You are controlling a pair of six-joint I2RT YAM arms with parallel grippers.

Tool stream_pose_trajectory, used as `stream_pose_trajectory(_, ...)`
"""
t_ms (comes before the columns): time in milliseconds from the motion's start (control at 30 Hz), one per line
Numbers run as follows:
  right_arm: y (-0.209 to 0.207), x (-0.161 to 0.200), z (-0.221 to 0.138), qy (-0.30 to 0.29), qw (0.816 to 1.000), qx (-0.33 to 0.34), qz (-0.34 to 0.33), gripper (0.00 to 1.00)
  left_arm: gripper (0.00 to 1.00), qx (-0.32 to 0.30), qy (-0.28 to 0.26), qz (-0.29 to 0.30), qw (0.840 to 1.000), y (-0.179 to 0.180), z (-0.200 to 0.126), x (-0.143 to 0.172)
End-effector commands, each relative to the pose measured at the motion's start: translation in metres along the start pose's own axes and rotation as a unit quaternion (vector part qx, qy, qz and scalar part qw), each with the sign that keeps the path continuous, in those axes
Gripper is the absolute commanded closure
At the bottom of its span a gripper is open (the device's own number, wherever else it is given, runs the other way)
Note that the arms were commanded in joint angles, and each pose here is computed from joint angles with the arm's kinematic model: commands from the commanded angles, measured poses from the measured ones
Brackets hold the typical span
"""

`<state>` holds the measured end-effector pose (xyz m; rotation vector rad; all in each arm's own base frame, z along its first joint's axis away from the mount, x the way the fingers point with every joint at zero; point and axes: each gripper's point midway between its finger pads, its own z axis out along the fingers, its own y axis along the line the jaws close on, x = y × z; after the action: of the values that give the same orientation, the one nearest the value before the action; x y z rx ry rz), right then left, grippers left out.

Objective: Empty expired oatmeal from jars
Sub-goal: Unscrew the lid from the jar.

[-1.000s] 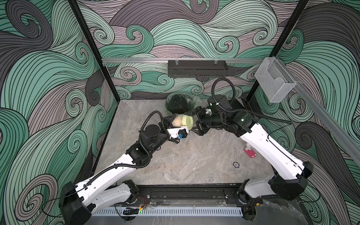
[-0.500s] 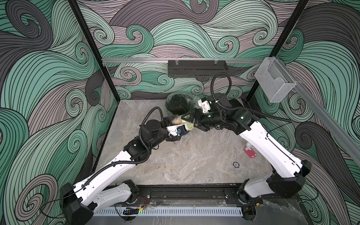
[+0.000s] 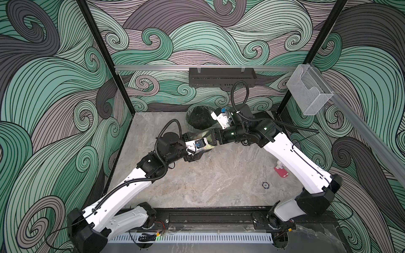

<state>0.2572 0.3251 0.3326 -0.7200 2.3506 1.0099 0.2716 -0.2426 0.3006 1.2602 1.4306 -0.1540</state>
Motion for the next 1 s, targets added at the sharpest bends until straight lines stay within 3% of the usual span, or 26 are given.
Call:
stream_pose_trajectory(0,0.021,0.031,0.004,0.063,0.993,-0.058,-0.086,0.73,1.00,-0.084,-0.140,-0.004,0.987,0.058,-0.034,-0.085)
stream_pose_trajectory(233,0.021,0.039,0.006,0.065,0.975,-0.077,-0.199,0.80,1.00,-0.072,-0.146,-0.013,0.987,0.058,-0.035,-0.086)
stream_pose_trajectory(500,0.020,0.053,0.005,0.067,0.942,-0.095,-0.316,0.79,1.00,-0.064,-0.151,-0.024,0.986,0.058,-0.035,-0.085)
stream_pose_trajectory(867,0.006,0.083,0.007,0.086,0.848,-0.113,-0.511,0.78,1.00,-0.059,-0.155,-0.027,0.986,0.057,-0.036,-0.085)
stream_pose_trajectory(967,0.001,0.081,0.007,0.089,0.834,-0.100,-0.535,0.77,1.00,-0.056,-0.158,-0.027,0.986,0.056,-0.036,-0.087)
